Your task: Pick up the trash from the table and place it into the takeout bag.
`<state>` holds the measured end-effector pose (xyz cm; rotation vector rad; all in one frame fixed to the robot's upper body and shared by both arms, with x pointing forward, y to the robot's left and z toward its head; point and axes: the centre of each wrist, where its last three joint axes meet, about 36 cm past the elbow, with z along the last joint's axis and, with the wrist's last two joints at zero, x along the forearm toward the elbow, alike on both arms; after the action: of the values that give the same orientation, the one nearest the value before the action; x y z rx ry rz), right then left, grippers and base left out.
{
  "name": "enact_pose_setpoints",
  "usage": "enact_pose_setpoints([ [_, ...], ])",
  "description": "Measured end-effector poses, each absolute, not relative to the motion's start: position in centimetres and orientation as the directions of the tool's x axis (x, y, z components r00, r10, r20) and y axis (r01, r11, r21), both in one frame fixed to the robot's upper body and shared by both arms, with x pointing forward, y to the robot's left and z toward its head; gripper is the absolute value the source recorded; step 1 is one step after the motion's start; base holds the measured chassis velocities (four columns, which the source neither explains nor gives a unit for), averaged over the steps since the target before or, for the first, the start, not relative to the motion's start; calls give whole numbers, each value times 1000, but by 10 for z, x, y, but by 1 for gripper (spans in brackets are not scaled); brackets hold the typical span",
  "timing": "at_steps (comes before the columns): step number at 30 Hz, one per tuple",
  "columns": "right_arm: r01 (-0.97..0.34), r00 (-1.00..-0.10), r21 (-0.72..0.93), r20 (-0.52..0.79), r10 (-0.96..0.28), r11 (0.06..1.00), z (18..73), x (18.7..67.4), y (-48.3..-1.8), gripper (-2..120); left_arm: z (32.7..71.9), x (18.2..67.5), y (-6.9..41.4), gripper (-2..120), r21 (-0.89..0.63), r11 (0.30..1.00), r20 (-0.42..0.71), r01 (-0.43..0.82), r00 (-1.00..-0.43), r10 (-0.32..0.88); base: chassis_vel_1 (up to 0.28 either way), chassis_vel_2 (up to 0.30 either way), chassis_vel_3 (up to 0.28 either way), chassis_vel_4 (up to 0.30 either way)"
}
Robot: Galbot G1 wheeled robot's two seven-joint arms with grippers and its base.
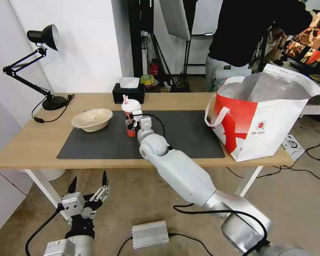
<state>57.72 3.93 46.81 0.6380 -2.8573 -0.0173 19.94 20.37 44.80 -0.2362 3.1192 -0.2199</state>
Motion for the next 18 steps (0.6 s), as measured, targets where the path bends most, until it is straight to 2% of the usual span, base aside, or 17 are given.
enact_pose_setpoints([
  [10, -415, -898, 64, 134, -420, 908, 509, 555, 4, 5, 450, 199, 204, 100, -141, 978, 0, -151, -988, -152, 0, 0, 0, 0],
  [18, -398, -910, 44, 107, -401, 916, 540, 544, -39, 4, 449, 201, 203, 100, -143, 979, -5, -147, -989, -149, 0, 0, 0, 0],
])
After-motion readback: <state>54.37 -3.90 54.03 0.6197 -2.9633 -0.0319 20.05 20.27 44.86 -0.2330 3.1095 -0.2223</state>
